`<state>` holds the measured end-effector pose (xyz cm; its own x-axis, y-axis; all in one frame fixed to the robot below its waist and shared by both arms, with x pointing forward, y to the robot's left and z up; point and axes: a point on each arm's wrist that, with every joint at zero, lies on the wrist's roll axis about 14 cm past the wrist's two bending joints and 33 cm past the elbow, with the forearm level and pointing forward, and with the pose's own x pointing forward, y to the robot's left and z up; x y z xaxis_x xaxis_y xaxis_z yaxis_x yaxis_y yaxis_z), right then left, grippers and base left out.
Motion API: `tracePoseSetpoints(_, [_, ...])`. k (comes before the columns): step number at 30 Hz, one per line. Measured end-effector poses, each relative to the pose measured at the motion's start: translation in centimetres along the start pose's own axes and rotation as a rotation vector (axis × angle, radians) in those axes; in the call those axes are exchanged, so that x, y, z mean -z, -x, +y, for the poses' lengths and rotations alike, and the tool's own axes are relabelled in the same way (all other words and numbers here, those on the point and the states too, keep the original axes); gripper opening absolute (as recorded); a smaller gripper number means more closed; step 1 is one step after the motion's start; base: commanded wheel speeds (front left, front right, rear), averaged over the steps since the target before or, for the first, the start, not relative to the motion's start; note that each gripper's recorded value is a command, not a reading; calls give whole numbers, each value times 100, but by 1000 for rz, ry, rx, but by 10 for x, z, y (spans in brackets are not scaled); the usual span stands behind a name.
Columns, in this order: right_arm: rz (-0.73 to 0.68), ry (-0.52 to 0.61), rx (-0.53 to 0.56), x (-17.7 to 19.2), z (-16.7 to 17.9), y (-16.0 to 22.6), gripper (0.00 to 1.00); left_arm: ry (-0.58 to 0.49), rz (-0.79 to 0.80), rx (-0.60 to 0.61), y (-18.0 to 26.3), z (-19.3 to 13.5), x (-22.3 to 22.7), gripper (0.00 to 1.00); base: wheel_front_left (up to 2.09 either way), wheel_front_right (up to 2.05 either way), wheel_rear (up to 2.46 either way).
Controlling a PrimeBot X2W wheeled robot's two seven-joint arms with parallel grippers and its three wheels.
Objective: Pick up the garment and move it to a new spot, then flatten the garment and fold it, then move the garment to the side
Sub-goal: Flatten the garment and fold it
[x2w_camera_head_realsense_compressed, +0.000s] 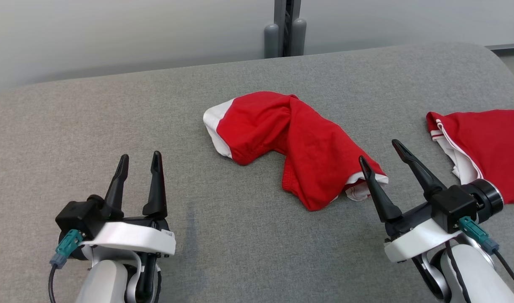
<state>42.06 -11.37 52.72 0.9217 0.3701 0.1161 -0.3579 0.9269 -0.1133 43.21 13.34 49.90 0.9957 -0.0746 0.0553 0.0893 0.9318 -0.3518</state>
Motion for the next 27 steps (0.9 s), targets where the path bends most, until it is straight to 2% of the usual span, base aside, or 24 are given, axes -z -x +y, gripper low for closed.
tracePoseSetpoints(3, [-3, -3, 9, -1, -2, 0, 100, 1, 24, 14, -1, -4, 8, 100, 0, 0, 0])
tracePoseSetpoints(7, [-7, -3, 31, -1, -9, 2, 100, 65, 107, 59, -5, -19, 36, 100, 0, 0, 0])
tracePoseSetpoints(12, [6, -4, 72, 3, -21, 7, 100, 61, 195, 141, -25, -44, 62, 100, 0, 0, 0])
tracePoseSetpoints(17, [27, 5, 125, 9, -37, 15, 100, 110, 332, 223, -40, -74, 95, 100, 0, 0, 0])
tracePoseSetpoints(27, [73, 13, 211, 21, -60, 33, 100, 11, 535, 233, -53, -84, 154, 100, 0, 0, 0])
